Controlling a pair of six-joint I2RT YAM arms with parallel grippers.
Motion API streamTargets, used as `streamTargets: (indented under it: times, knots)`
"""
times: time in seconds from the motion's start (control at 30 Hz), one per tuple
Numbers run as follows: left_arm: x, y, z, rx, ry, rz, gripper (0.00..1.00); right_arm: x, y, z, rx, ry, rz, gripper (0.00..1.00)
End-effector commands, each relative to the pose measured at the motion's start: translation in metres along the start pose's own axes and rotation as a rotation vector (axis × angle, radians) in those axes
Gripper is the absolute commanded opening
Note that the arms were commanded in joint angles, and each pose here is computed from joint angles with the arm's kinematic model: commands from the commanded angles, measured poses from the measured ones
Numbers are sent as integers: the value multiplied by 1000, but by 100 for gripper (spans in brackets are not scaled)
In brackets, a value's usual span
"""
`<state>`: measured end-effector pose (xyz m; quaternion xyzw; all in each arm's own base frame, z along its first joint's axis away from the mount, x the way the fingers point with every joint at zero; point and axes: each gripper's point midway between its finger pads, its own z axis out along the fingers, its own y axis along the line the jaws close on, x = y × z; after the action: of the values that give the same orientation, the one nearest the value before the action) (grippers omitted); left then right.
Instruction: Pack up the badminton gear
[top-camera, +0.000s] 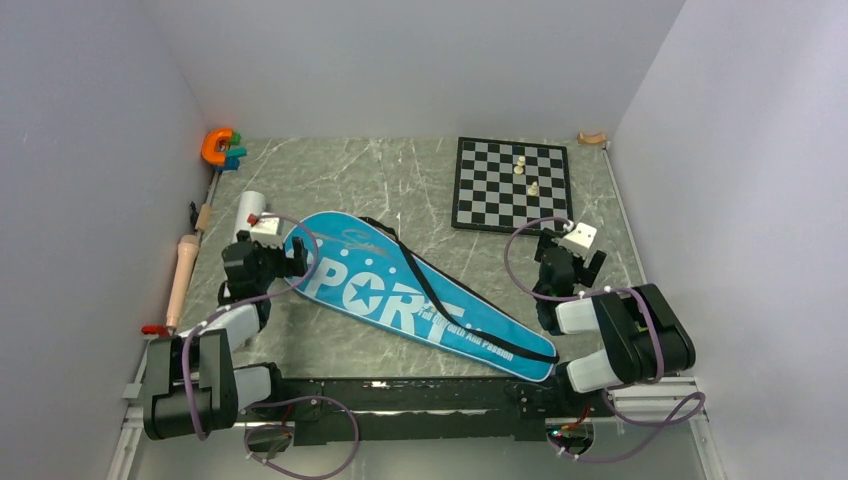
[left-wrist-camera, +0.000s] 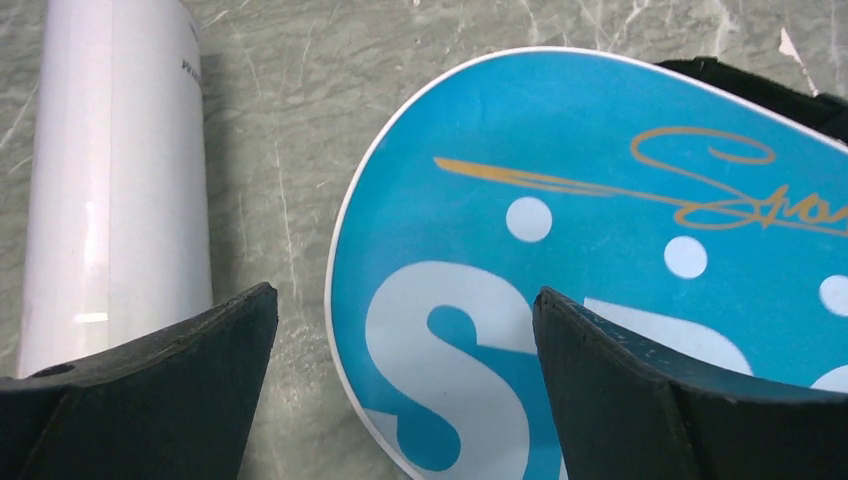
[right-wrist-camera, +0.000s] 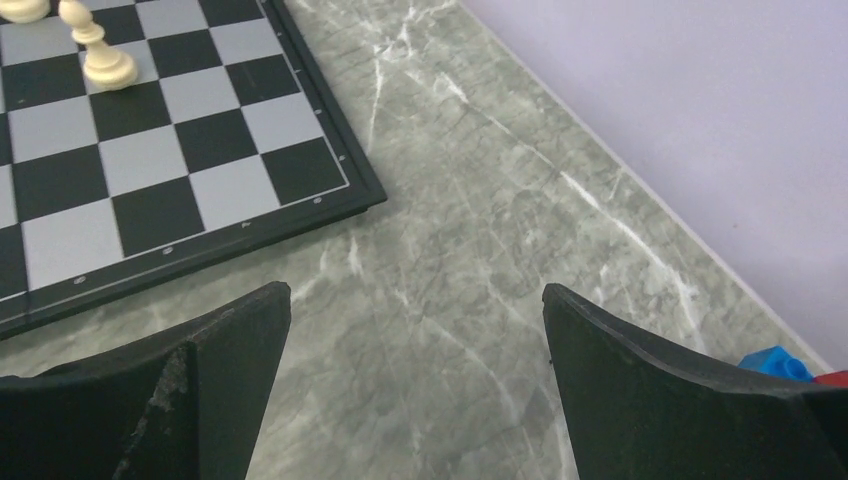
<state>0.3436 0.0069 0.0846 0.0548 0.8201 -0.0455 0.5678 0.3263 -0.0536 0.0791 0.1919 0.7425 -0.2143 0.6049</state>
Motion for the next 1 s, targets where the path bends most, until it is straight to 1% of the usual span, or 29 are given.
streamTargets:
  times: [0.0,0.07,0.13,0.23,0.3,0.33,0.37,0.4,0.43,0.47,0.5,0.53,0.6,0.63,0.67,0.7,0.73,0.77,0.83,0.9,0.97]
  knots:
    - [-55,7,-10,-72,-306,111,99,-43,6,10,17,-150,91,100]
    - [-56,11,-12,-102,-322,102,99,-41,8,11,8,-141,85,100]
    - [-54,8,-11,-85,-322,106,99,-45,7,8,-9,-169,88,100]
    - [-44,7,-6,-78,-343,108,99,-47,13,-1,-94,-212,69,100]
    - [-46,3,0,-51,-361,112,99,-45,19,0,-124,-201,57,100]
    - [-38,1,5,-27,-290,122,99,-44,21,4,-134,-188,53,100]
    - [-38,2,10,-35,-277,125,99,-41,23,8,-151,-166,51,100]
    - [-43,1,8,-42,-317,122,99,-39,27,12,-194,-143,65,100]
    - [-42,1,8,-40,-303,130,99,-26,29,15,-237,-98,79,100]
    - [-38,1,8,-38,-275,126,100,-31,22,19,-214,-147,85,100]
    - [-39,1,8,-39,-295,120,100,-35,23,20,-216,-149,95,100]
    - [-44,1,7,-40,-323,122,99,-25,28,22,-229,-82,86,100]
    - [-40,1,8,-40,-285,128,99,-29,25,26,-216,-107,95,100]
    - [-38,1,8,-39,-287,125,99,-24,25,26,-221,-71,101,100]
    - [-44,1,7,-43,-320,123,99,-25,24,26,-224,-79,101,100]
    - [-41,1,7,-42,-308,125,99,-29,22,26,-219,-106,98,100]
    - [-39,1,8,-39,-293,126,99,-28,23,26,-222,-93,107,100]
    - [-40,1,7,-40,-296,127,99,-25,23,25,-223,-77,107,100]
    - [-42,1,8,-43,-312,121,99,-29,23,26,-222,-103,101,100]
    - [-40,2,9,-41,-292,124,99,-26,23,26,-223,-87,106,100]
    - [-42,2,10,-46,-302,123,99,-27,23,26,-223,-96,100,100]
